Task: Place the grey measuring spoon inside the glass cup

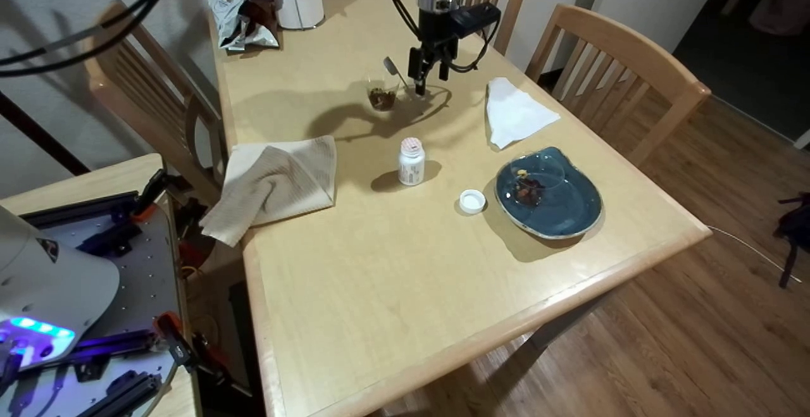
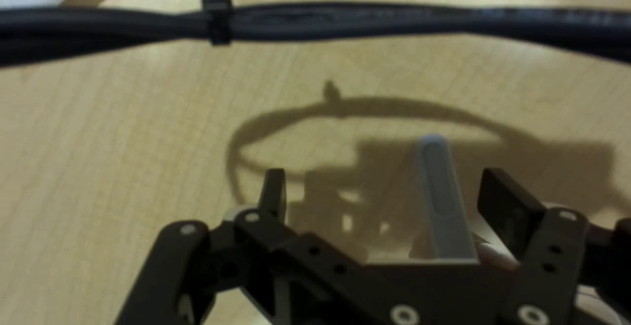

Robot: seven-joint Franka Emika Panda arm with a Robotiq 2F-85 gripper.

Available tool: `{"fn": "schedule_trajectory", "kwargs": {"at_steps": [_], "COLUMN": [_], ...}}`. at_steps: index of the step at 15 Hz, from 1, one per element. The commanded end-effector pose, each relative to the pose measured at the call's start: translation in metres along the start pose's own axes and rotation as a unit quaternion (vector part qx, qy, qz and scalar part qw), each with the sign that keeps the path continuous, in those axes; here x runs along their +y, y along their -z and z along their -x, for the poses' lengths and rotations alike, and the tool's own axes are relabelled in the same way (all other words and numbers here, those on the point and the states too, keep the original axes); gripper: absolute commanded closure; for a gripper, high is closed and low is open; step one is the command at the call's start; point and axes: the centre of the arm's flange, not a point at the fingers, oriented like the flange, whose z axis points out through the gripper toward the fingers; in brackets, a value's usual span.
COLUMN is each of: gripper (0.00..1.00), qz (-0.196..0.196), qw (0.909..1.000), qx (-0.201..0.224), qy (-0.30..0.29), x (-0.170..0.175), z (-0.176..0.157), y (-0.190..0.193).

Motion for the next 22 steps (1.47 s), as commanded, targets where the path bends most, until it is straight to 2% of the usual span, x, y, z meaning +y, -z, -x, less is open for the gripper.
{"fn": "schedule_trajectory", "kwargs": {"at_steps": [1, 4, 7, 10, 12, 14, 17, 22], "gripper": [0.00, 0.00, 0.00, 0.00, 0.00, 0.00, 0.00, 0.00], "qz": [0.000, -0.003, -0.013, -0.009, -0.011, -0.014, -0.023, -0.052], "qw": [1.0000, 1.0000, 0.9994, 0.9967, 0.9913, 0.9829, 0.9656, 0.9243], "qx": [0.000, -0.001, -0.001, 0.000, 0.004, 0.010, 0.015, 0.051], "qy": [0.000, 0.003, 0.031, 0.080, 0.131, 0.183, 0.259, 0.375], "x": [-0.0001, -0.0005, -0.0001, 0.0025, 0.0041, 0.0055, 0.0067, 0.0025], "z": [0.0004, 0.0007, -0.0001, -0.0011, -0.0013, -0.0026, -0.0043, -0.0083], "y": [0.0007, 0.0006, -0.0006, -0.0018, -0.0025, -0.0032, -0.0046, -0.0060]}}
